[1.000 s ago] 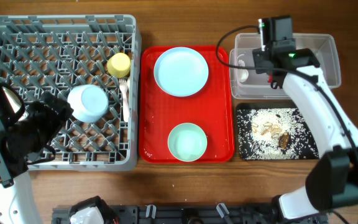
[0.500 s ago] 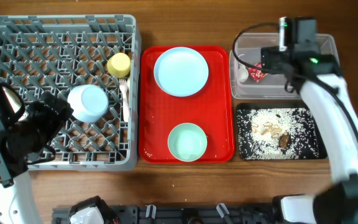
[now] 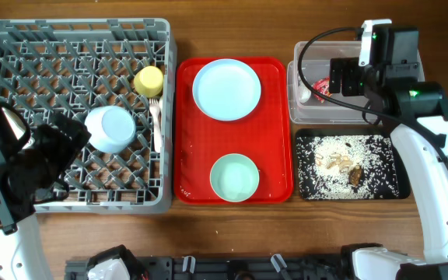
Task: Sort waste into correct bins and load items into the dishwasher rack
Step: 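Reach the left gripper to the white plate and grasp its rim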
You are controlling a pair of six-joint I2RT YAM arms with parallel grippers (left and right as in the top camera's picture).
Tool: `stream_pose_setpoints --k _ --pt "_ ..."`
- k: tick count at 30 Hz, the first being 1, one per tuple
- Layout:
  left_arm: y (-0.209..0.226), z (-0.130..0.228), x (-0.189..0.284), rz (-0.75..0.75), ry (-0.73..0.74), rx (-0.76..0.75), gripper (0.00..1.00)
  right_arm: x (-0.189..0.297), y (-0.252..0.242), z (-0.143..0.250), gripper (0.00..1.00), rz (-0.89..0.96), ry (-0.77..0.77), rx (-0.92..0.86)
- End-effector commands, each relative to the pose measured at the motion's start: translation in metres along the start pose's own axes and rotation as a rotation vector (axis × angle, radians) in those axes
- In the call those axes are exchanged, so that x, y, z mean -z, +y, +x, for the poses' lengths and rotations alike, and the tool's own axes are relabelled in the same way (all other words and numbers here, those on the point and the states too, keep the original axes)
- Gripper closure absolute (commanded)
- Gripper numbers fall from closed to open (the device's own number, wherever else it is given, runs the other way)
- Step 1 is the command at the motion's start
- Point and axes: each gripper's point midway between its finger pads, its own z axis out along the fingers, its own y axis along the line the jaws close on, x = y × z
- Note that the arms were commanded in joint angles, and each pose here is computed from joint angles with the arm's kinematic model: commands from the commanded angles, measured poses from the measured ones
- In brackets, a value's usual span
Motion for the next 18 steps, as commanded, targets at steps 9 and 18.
stream_pose_setpoints --k 9,18 --pt "-0.109 0.032 -0.02 0.231 0.164 -0.301 0.52 -0.002 0.004 -0.001 0.0 -0.02 0.003 -0.018" --pt "-0.235 0.118 -0.232 -0.118 0.256 -0.643 0.4 -0.002 0.004 -0.001 0.0 -0.02 0.003 -0.018"
